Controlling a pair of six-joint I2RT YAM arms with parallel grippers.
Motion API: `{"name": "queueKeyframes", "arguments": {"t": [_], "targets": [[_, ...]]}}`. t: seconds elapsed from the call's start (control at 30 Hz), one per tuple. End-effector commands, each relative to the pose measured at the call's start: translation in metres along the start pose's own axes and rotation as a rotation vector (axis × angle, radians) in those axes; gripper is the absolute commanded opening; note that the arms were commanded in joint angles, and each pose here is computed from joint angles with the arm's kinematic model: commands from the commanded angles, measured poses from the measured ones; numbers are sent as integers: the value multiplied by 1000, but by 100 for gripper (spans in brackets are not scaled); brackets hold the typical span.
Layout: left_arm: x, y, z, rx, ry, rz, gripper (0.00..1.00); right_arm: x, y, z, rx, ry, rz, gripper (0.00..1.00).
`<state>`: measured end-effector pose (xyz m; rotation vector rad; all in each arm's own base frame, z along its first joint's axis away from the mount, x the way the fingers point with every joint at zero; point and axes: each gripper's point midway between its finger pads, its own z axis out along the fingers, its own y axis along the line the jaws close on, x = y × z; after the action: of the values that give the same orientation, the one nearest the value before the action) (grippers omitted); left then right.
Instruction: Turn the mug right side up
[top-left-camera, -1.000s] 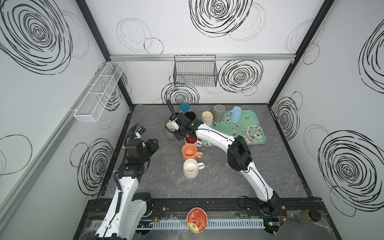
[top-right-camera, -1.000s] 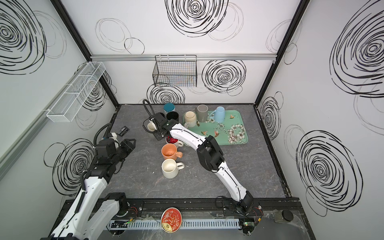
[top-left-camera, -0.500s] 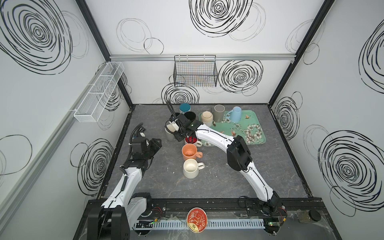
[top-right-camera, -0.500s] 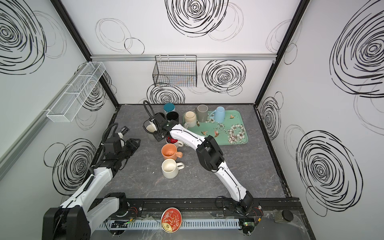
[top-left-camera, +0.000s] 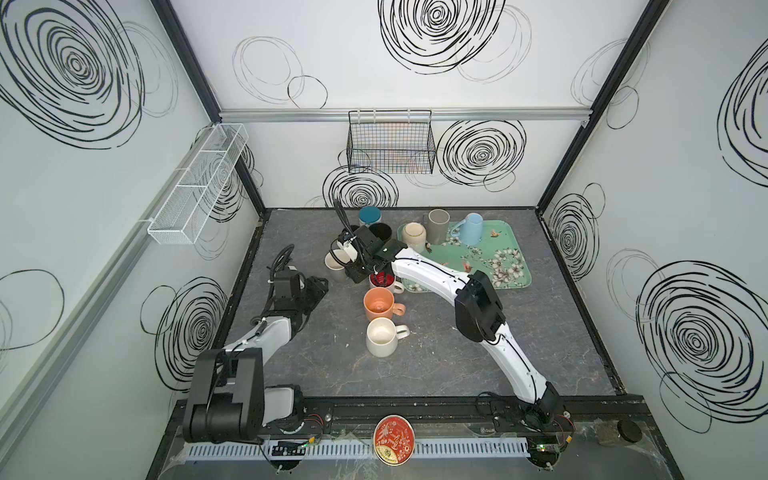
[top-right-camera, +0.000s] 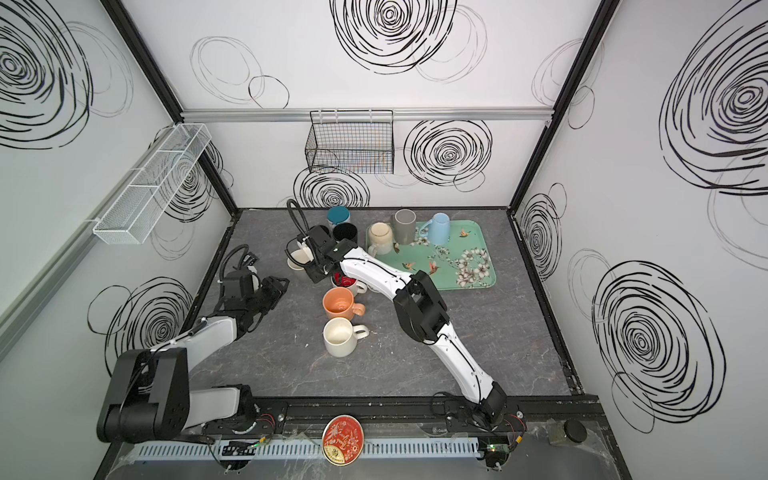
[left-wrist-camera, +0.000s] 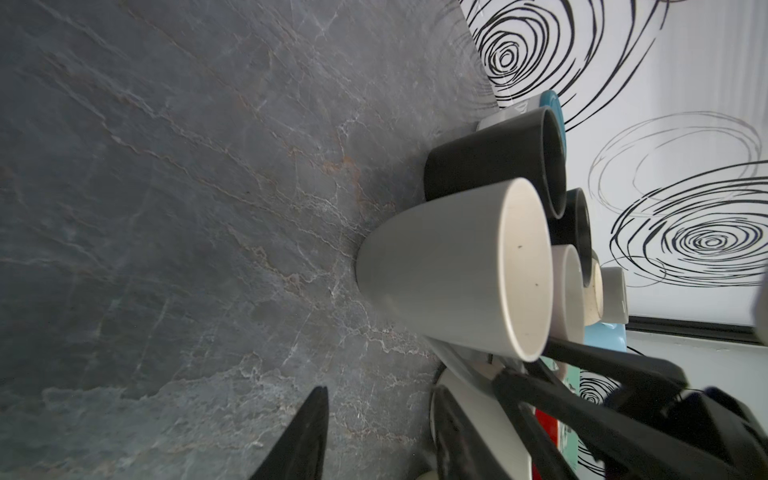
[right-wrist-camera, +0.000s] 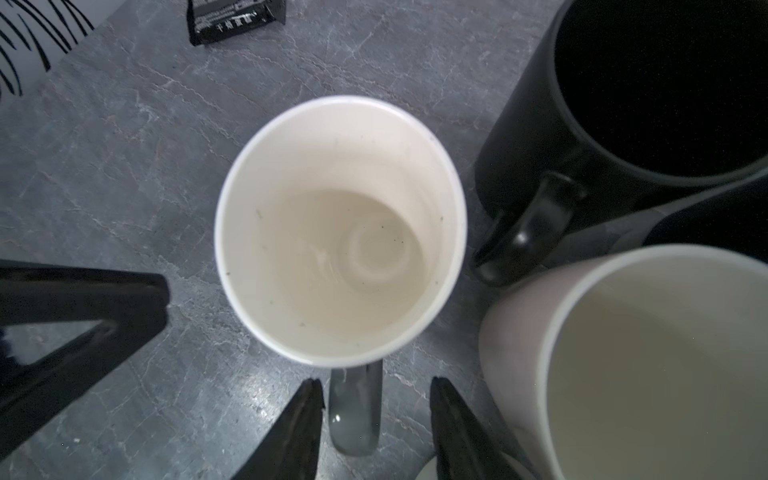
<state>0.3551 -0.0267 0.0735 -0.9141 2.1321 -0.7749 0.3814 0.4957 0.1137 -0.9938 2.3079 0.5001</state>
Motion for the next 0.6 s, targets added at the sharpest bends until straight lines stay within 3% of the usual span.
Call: {"name": "queueKeyframes", "arguments": {"t": [0.0, 0.3, 0.57], "targets": [[-13, -22, 12, 81, -30, 21, 43, -41, 4, -64, -26, -106, 5, 49], [-6, -48, 53, 119, -11, 22, 39, -77, -61, -131, 30, -227, 190, 50], [0, -67, 74, 127, -6, 9, 39, -74, -140, -179, 116, -292, 324, 50]]}}
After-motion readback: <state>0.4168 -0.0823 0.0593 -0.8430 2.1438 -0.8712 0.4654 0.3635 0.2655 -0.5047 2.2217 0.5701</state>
